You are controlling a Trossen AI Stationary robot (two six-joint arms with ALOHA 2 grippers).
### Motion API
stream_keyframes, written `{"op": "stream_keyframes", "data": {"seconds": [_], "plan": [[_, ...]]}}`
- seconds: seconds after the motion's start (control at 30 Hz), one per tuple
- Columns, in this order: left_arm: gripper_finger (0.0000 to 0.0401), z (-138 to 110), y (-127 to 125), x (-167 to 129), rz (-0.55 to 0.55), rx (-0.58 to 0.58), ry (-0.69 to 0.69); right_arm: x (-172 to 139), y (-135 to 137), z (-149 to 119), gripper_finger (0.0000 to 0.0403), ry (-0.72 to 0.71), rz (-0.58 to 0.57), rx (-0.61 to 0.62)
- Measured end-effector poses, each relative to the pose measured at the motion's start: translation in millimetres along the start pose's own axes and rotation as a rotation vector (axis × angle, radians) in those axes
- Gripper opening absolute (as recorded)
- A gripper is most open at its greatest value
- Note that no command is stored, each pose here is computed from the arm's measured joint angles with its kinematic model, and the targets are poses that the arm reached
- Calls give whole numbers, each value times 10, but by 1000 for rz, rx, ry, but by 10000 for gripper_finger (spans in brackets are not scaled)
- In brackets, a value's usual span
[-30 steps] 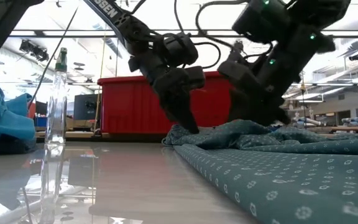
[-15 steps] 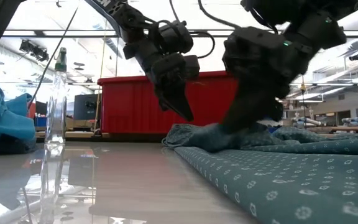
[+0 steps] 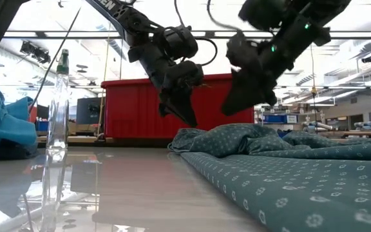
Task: Fold laundry
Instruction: Fold the green polo shirt
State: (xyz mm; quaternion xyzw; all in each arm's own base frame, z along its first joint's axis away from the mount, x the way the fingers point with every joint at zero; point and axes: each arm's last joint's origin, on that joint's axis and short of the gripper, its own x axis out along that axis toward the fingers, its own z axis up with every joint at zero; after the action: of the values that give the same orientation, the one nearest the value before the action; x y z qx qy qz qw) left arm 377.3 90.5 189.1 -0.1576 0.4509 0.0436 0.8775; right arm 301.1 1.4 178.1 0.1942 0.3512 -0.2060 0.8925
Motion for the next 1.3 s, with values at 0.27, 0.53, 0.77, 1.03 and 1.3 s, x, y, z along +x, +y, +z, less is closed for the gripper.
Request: {"op": "stream_keyframes", "data": {"seconds": [0.27, 0.53, 0.77, 1.03, 1.3], "plan": [[50, 33, -11, 1, 6, 65, -35, 80, -386, 149, 122, 89, 77, -405], [134, 95, 3, 51, 26, 80, -105, 131, -709, 239, 160, 116, 0, -463], [147, 57, 50, 175, 30, 58, -84, 137, -947, 286, 151, 151, 32, -405], [144, 78, 71, 172, 32, 65, -105, 136, -987, 294, 102, 158, 104, -415], [144, 100, 82, 200, 31, 86, -132, 289, -1010, 229, 101, 194, 114, -396]]}}
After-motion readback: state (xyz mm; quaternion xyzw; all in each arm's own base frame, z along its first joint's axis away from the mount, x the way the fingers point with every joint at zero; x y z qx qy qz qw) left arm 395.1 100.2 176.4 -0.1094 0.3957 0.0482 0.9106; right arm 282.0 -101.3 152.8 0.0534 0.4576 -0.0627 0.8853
